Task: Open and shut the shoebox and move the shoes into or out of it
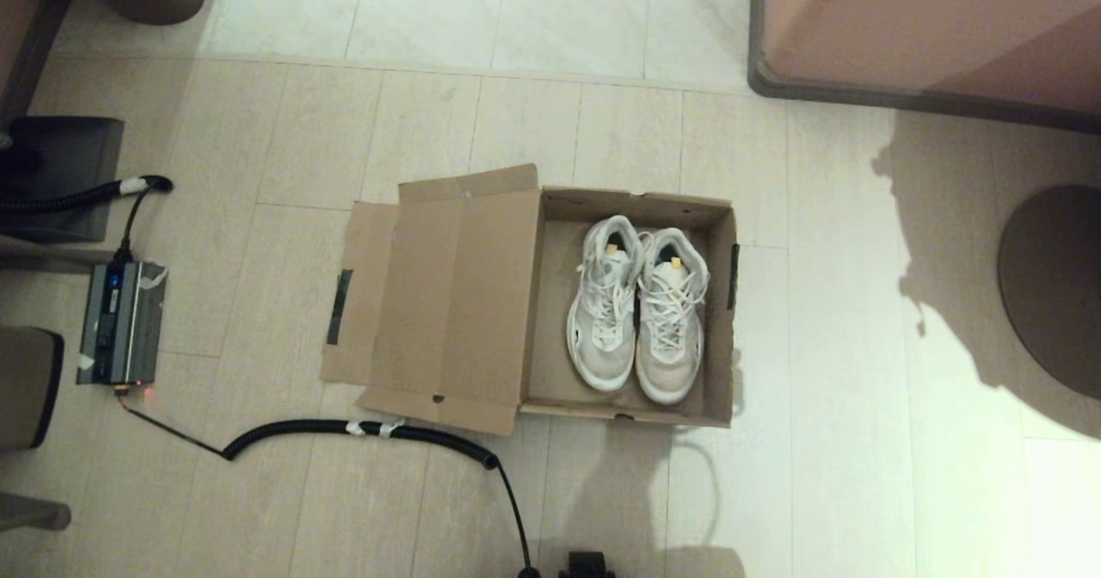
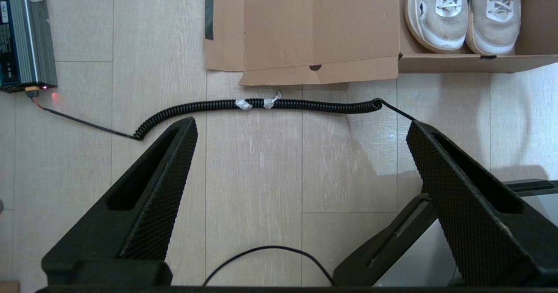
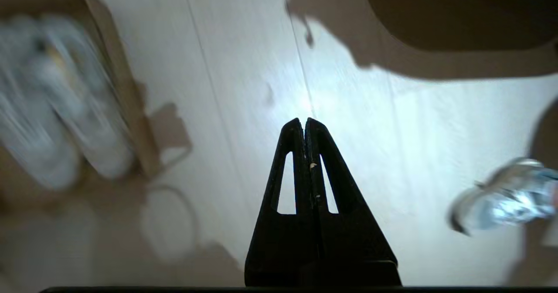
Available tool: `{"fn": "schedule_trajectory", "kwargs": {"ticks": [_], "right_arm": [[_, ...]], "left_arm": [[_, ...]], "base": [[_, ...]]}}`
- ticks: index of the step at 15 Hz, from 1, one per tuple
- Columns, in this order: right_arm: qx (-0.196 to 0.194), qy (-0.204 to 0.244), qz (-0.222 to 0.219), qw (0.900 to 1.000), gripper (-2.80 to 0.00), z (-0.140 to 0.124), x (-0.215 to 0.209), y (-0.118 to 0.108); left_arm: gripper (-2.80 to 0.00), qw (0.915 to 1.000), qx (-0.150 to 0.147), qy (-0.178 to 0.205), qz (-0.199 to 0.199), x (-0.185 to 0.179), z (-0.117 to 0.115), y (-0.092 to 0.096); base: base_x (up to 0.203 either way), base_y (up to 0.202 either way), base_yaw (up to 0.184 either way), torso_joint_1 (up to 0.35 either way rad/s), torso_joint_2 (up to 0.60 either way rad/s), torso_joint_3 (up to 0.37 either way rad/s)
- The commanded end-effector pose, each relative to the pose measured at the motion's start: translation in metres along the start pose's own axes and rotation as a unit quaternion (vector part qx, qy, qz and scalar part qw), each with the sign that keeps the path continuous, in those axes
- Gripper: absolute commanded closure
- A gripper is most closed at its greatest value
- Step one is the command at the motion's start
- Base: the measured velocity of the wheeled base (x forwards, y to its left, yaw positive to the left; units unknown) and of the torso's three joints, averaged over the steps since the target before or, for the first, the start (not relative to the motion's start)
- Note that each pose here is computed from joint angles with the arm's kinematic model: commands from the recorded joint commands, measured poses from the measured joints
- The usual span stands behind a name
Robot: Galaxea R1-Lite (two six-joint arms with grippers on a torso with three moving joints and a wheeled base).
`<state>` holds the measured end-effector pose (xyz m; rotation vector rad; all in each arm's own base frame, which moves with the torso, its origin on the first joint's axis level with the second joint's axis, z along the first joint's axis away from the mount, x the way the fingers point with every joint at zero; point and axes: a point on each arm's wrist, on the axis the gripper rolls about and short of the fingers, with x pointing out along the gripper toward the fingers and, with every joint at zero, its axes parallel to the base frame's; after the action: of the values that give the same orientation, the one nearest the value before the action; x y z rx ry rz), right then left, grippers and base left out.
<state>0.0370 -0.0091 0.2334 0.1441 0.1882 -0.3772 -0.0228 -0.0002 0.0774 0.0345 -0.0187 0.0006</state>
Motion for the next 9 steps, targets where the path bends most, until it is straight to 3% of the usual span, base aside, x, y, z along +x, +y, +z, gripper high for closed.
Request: {"fn": "schedule_trajectory", "kwargs": {"ticks": [1,5,6,7,9], "right_arm": [[-0.045,-0.018,0.005,0.999,0.0,-0.056,-0.026,-0.017],[-0.115,0.064,0.057,0.99,0.0,-0.135,-0.017,-0.024],[-0.128,0.088,0.103,0.982,0.0,-0.149,-0.014,-0.023],[-0.135,0.098,0.137,0.976,0.0,-0.155,-0.013,-0.022],[-0.149,0.096,0.142,0.974,0.0,-0.155,-0.013,-0.022]], "left_arm": [[-2.8,1.0,0.0,0.005,0.0,0.001,-0.002,0.0],[-2.8,1.0,0.0,0.005,0.0,0.001,-0.002,0.0],[-2.8,1.0,0.0,0.004,0.0,0.001,-0.002,0.0],[-2.8,1.0,0.0,0.004,0.0,0.001,-0.002,0.0],[-2.8,1.0,0.0,0.005,0.0,0.001,-0.002,0.0]], "base": [[0.0,0.0,0.0,0.0,0.0,0.0],[0.0,0.0,0.0,0.0,0.0,0.0],[0.0,0.0,0.0,0.0,0.0,0.0],[0.0,0.0,0.0,0.0,0.0,0.0],[0.0,0.0,0.0,0.0,0.0,0.0]]}}
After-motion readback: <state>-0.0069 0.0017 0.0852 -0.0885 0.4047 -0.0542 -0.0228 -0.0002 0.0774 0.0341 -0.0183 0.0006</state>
